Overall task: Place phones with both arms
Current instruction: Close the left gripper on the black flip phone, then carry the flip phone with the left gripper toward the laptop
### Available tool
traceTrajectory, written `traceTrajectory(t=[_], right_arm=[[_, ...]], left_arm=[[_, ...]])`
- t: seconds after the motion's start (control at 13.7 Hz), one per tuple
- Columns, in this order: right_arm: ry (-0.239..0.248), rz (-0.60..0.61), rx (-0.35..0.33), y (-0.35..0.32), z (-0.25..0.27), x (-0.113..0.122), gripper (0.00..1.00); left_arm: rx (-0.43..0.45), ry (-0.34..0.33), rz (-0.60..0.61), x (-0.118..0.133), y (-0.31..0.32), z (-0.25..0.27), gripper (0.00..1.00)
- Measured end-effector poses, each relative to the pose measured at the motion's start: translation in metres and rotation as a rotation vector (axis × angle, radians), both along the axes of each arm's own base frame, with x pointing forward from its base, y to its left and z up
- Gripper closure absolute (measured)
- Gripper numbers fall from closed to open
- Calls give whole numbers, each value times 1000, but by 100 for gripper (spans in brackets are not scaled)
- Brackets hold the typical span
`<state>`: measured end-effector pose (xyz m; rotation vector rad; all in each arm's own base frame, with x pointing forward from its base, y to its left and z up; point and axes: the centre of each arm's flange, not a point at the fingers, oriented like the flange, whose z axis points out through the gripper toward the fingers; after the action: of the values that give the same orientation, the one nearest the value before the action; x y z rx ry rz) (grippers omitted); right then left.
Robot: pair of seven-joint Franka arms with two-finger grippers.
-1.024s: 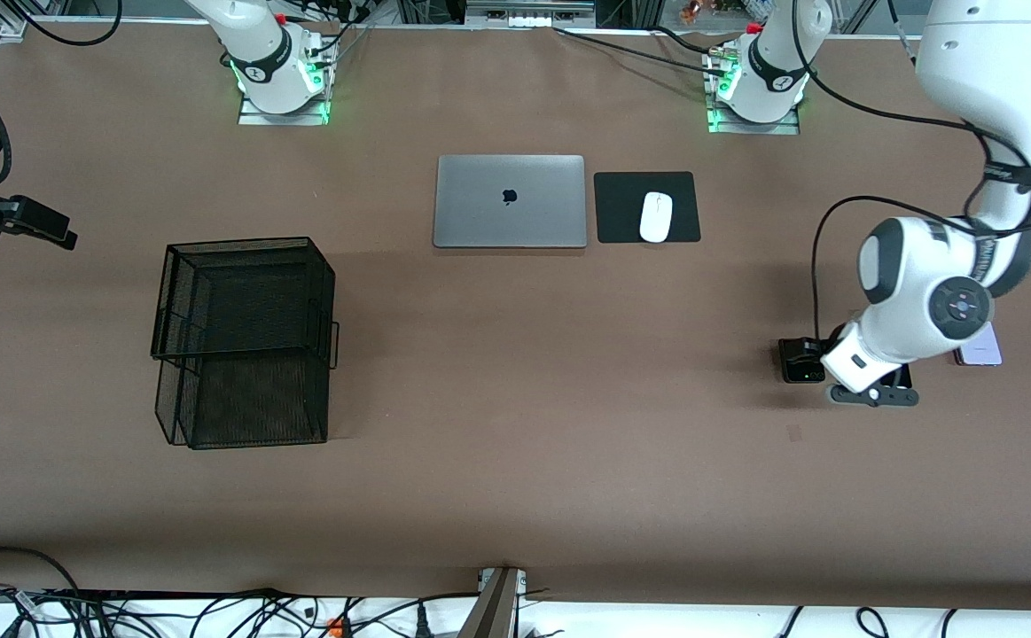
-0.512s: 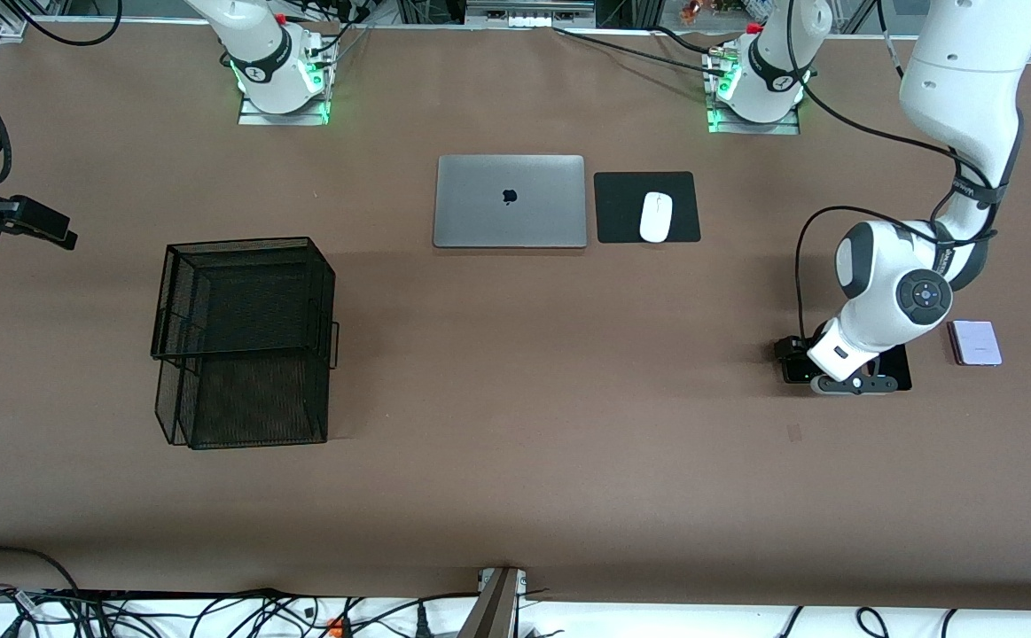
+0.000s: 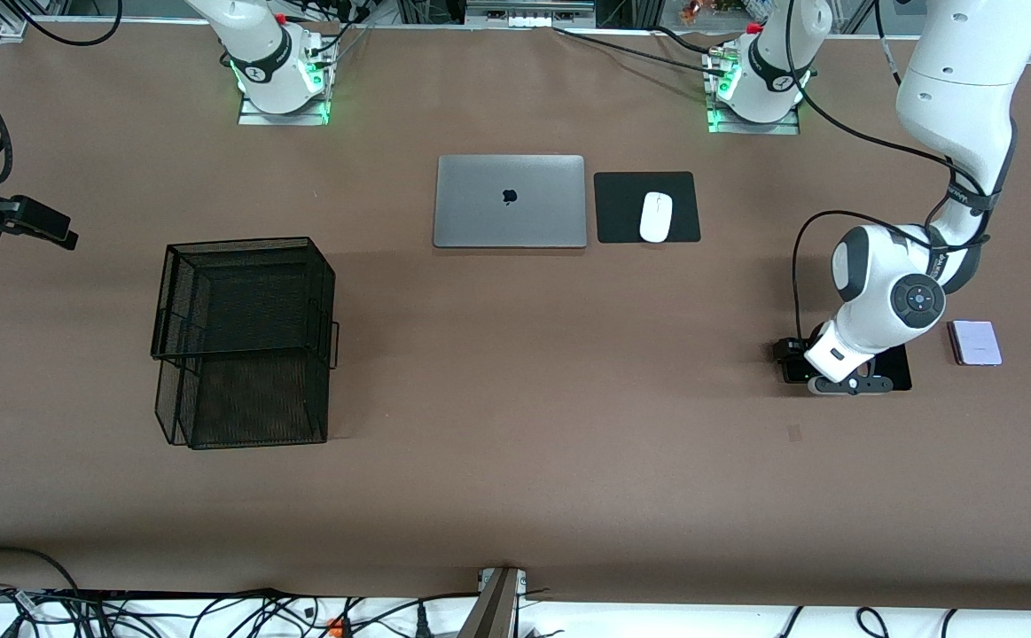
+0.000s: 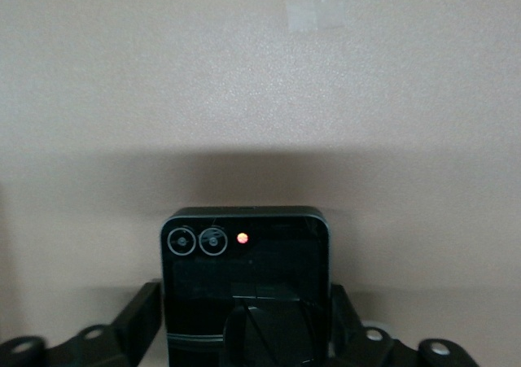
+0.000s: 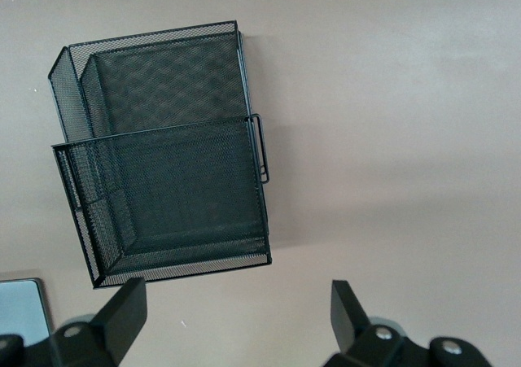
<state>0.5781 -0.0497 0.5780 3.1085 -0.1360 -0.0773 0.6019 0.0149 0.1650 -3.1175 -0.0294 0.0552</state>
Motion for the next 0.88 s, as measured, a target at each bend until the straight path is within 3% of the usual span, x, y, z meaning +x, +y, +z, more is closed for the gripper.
traceTrajectory(t=[0.22,0.44,0.66,0.88], right_arm=[[0,1,0,1,0,0,0],[0,1,0,1,0,0,0],[0,2,0,1,0,0,0],[0,2,0,1,0,0,0]], left_arm=[[0,-2,0,9,-3,13,20],[-12,83,-35,40,-30,88,20],[-48,104,-108,60,-99,178,20],[-104,101,-101,45,-200,201,20]])
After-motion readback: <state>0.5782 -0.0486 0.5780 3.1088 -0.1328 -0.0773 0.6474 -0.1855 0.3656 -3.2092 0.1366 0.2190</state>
